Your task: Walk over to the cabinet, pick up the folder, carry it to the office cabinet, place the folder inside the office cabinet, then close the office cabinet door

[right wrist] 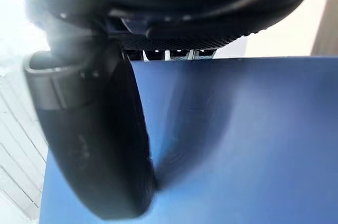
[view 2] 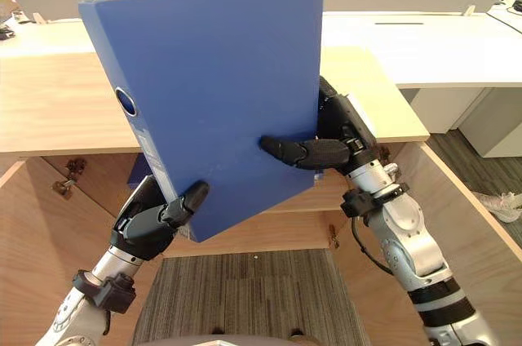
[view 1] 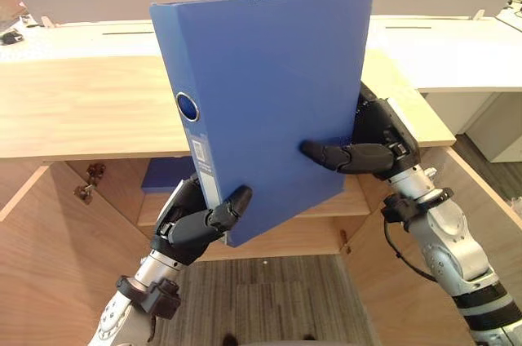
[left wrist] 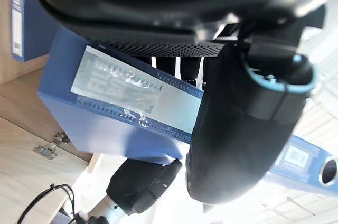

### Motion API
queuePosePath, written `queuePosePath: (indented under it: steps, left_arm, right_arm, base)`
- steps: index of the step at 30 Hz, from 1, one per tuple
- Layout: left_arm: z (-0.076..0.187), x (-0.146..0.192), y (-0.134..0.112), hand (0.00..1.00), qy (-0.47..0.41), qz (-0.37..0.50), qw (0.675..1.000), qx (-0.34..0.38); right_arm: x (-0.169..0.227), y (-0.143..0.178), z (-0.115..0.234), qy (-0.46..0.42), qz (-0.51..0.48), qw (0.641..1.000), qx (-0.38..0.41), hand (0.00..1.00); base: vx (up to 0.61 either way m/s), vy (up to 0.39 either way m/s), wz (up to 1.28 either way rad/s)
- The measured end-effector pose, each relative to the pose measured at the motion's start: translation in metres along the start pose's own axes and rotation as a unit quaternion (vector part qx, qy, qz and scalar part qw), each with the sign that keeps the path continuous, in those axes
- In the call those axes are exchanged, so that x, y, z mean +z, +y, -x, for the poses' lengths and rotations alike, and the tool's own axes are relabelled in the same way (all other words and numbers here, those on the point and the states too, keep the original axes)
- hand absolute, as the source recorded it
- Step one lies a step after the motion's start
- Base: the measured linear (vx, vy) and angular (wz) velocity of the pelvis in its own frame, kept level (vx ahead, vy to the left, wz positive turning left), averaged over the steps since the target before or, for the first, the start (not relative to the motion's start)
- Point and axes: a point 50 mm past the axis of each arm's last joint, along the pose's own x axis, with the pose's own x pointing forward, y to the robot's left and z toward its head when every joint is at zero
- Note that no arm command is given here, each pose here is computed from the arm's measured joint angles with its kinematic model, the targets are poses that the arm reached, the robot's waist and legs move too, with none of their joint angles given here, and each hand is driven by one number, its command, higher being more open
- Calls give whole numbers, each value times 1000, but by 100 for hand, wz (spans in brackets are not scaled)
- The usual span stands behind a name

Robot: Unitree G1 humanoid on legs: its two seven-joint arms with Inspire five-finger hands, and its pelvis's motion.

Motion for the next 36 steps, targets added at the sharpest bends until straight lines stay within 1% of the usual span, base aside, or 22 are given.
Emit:
queuePosePath:
  steps: [7, 10, 11, 13, 15, 16, 17, 19, 21, 22, 23, 24, 27, 28, 29, 32, 34, 36]
  left_arm:
    - [2, 0, 4, 0, 16, -13, 1000, 0]
    - [0, 1, 7, 0, 8, -38, 999, 8]
    - [-1, 2, 10, 100, -4, -55, 998, 17]
    - [-5, 9, 12, 100, -46, -93, 994, 36]
    - [-8, 15, 17, 100, -90, -101, 989, 63]
    - [-6, 18, 24, 100, -128, -105, 981, 97]
    - [-5, 19, 27, 100, -138, -110, 978, 115]
    - [3, 20, 40, 100, -158, -131, 961, 186]
    - [11, 19, 49, 100, -164, -144, 948, 232]
    - [19, 17, 61, 100, -163, -147, 933, 285]
    - [33, 11, 77, 100, -149, -147, 914, 347]
    - [40, 8, 84, 100, -140, -146, 904, 376]
    - [82, -14, 114, 100, -76, -140, 853, 497]
    - [88, -18, 116, 100, -62, -140, 846, 511]
    - [103, -34, 122, 100, -18, -136, 830, 540]
    - [118, -55, 127, 100, 38, -123, 816, 563]
    - [137, -84, 129, 100, 109, -95, 796, 588]
    - [152, -104, 129, 100, 159, -74, 778, 604]
  right_arm:
    - [-2, 0, 2, 16, -11, 1000, 20, 0]
    - [-1, 9, 1, 5, -21, 999, 46, 0]
    - [-3, 13, 0, -2, -28, 999, 44, 0]
    - [-7, 20, -1, -25, -45, 998, 24, 0]
    - [-7, 25, 0, -47, -60, 997, 7, 0]
    - [-6, 29, -1, -65, -66, 996, -4, 0]
    - [-6, 31, -2, -70, -65, 995, -9, 0]
    - [-6, 32, -3, -81, -58, 995, -30, 0]
    - [-6, 32, -3, -85, -53, 994, -42, 0]
    - [-4, 28, -3, -94, -54, 993, -56, 0]
    - [1, 27, -2, -108, -55, 990, -65, 0]
    - [4, 26, -2, -116, -55, 989, -70, 0]
    - [21, 20, 1, -156, -41, 983, -92, 0]
    - [23, 20, 1, -159, -39, 982, -93, 0]
    - [24, 22, 1, -163, -39, 982, -90, 0]
    - [21, 28, -2, -156, -42, 984, -77, 0]
    - [14, 42, -7, -142, -52, 987, -48, 0]
    - [9, 54, -10, -129, -57, 990, -22, 0]
  base:
    - [-37, -16, 5]
    - [-44, -14, 8]
    - [-36, -16, 12]
    - [-40, -12, 11]
    - [-28, -4, 7]
    - [-24, -6, 9]
    - [-24, -8, 10]
    - [-15, -6, 5]
    - [0, 0, 0]
    - [0, 0, 0]
    - [0, 0, 0]
    - [0, 0, 0]
    - [0, 0, 0]
    - [0, 0, 0]
    - [0, 0, 0]
    - [0, 0, 0]
    - [-13, -3, -5]
    - [0, -4, -7]
